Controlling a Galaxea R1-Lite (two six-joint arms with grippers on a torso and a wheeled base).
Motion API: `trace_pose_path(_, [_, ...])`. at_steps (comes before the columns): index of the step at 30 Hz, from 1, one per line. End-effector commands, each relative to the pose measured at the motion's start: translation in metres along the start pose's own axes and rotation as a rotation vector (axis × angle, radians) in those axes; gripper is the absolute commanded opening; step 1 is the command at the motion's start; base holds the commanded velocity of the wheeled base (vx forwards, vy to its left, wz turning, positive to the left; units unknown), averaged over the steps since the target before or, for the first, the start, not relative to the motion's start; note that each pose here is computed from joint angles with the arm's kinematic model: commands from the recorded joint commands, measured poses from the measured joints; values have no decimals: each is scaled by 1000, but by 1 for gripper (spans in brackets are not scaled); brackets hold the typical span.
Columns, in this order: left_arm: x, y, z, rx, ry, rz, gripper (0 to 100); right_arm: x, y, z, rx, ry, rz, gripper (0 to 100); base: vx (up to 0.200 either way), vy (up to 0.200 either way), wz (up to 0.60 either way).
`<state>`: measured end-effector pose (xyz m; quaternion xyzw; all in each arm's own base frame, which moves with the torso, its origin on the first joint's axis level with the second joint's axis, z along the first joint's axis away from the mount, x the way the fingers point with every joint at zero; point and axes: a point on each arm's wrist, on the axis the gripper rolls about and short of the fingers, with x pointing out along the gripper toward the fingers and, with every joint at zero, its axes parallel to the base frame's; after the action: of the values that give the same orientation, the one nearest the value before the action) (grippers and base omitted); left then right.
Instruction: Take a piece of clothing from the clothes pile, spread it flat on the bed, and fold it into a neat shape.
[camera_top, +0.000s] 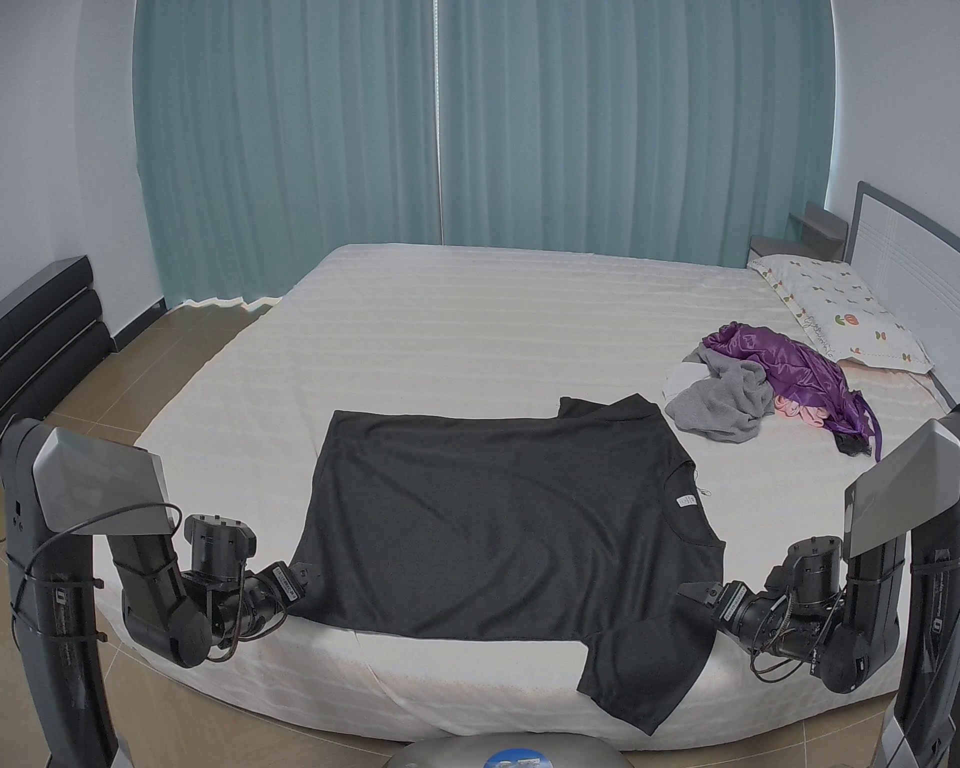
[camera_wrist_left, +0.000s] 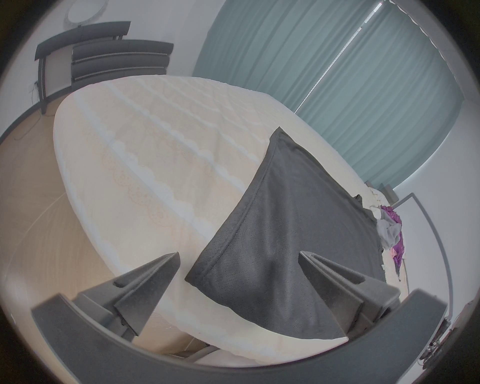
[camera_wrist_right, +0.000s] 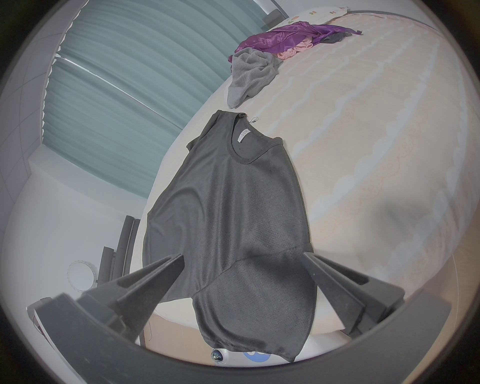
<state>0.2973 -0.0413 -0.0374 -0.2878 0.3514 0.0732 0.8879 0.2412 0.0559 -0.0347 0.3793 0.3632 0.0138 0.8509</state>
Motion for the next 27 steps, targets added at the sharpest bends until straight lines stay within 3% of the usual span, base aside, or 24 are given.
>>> trace_pose_path(1, [8,1,-7,16,19,16,100,0,0,1,-4,-9,7,100,0,0,0])
trace_pose_path(7, [9,2,-7,30,17,24,100,-2,-1,-1,-25,-1,-4,100,0,0,0])
trace_pose_path(8, [9,2,-7,30,17,24,0,-2,-1,-1,-25,-1,-4,100,0,0,0])
trace_pose_path(17, [6,6,-7,23,7,50,0,-1,-16,-18,-140,80,-79,100,0,0,0])
trace_pose_path(21, [4,8,-8,24,14,58,0,7,-19,-20,-163,57,-119,100,0,0,0])
trace_pose_path(27, [4,8,-9,23,16,61,0,19,-15,-17,-173,30,-89,100,0,0,0])
